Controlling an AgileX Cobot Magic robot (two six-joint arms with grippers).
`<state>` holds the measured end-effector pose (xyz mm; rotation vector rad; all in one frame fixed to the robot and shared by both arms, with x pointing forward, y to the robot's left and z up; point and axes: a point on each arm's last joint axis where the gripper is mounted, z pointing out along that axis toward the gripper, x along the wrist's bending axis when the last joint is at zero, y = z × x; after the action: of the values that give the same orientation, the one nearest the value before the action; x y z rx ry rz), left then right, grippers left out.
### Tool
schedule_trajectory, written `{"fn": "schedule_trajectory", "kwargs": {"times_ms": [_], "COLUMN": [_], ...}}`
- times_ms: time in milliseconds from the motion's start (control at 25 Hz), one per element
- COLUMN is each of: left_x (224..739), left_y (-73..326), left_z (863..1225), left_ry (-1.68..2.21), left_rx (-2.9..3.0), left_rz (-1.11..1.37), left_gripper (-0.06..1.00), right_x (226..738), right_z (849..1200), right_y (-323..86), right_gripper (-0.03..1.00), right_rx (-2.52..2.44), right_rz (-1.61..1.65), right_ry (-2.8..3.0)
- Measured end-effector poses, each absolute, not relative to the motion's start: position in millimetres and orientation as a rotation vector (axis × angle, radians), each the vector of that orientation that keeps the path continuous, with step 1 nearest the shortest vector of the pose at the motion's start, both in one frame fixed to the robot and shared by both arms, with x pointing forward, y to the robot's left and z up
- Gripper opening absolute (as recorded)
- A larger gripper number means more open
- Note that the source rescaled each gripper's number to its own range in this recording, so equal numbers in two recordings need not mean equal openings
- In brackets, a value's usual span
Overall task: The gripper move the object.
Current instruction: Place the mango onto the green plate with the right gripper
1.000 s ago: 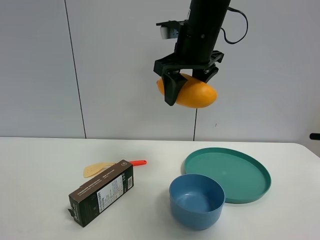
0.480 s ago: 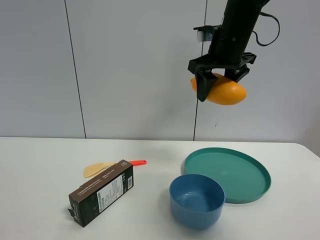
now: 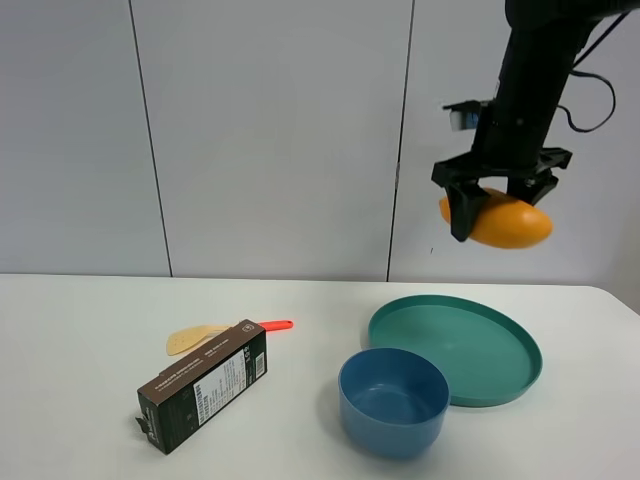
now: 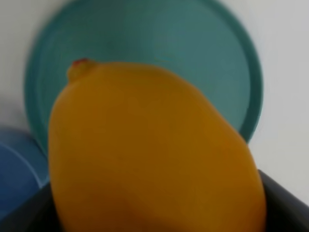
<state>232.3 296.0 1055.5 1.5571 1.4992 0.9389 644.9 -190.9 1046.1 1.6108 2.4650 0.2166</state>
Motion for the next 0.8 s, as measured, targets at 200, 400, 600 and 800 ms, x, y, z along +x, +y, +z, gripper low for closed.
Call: {"fn": "schedule_trajectory", "kwargs": {"times_ms": [200,400,600,800], "left_x": [232,232,232,232], "left_y": [296,296,296,296], "left_z": [1055,1055,1055,1055], "left_ry": [1.499,1.499,1.499,1.499], "left_rx": [1.557,1.557,1.557,1.557], "left_rz": [0.939,0.939,0.939,0.939], "left_gripper": [1.00,1.00,1.00,1.00], "right_x": [631,628,631,638], "right_z": [1008,972,950,943], "right_y": [-193,-193,-200,-200], "right_gripper": [0.00,0.00,0.00,0.00], "right_rx": [1.692,1.721,1.664,1.509], "right_rz": [0.132,0.227,0.357,0.424], "right_ry": [2.539,2.466,2.377,2.373]}}
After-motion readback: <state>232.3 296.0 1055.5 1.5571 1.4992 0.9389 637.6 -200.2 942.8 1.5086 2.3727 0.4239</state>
